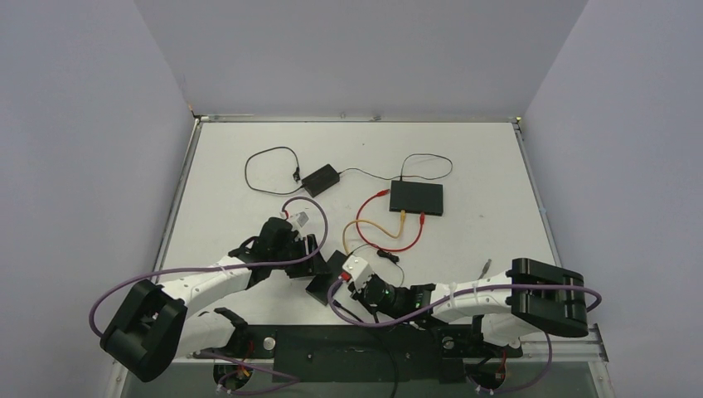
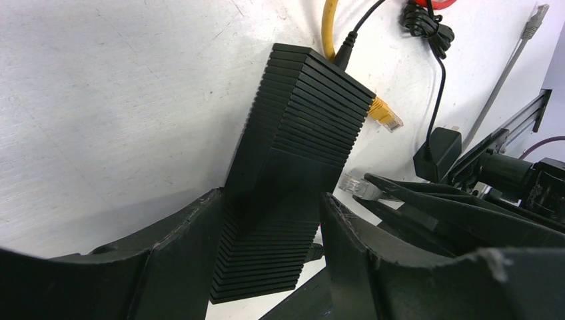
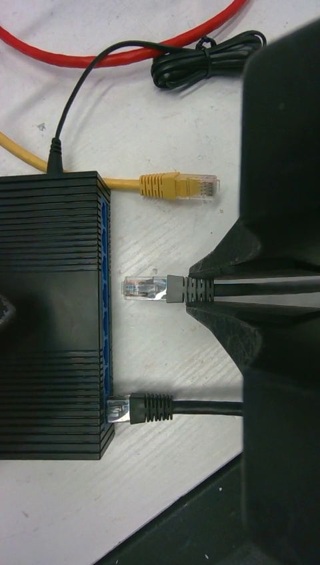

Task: Insert the plug into the switch port
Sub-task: Insert the connector into the switch port.

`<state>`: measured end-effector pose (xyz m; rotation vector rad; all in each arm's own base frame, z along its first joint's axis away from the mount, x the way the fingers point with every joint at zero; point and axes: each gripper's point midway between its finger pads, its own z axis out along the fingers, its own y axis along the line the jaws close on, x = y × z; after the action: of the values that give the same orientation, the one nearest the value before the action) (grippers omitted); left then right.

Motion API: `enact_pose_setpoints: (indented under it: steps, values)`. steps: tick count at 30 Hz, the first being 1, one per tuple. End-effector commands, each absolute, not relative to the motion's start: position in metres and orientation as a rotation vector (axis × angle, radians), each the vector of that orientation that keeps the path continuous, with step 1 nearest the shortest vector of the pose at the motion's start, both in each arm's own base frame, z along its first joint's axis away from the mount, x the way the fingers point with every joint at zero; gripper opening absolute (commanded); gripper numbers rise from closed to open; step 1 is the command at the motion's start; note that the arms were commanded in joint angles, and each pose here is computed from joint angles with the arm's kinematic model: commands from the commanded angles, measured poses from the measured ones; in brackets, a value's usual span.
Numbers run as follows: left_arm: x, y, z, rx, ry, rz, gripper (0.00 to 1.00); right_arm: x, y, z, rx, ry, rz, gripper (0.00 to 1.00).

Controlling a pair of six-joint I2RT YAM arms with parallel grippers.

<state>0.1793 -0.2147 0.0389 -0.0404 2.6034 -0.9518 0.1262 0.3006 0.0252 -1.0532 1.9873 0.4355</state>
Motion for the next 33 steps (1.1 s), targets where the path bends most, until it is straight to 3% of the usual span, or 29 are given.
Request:
enact_pose_setpoints:
  steps: [1, 33]
  values:
    - [0.186, -0.222, 0.046, -0.013, 2.552, -1.004, 0.52, 0.130, 0.312, 0.030, -0.986, 1.950, 0.459, 0.00]
    - [0.182, -0.226, 0.038, 0.026, 2.562, -1.042, 0.52, 0.137, 0.326, 0.029, -0.961, 1.927, 0.421, 0.00]
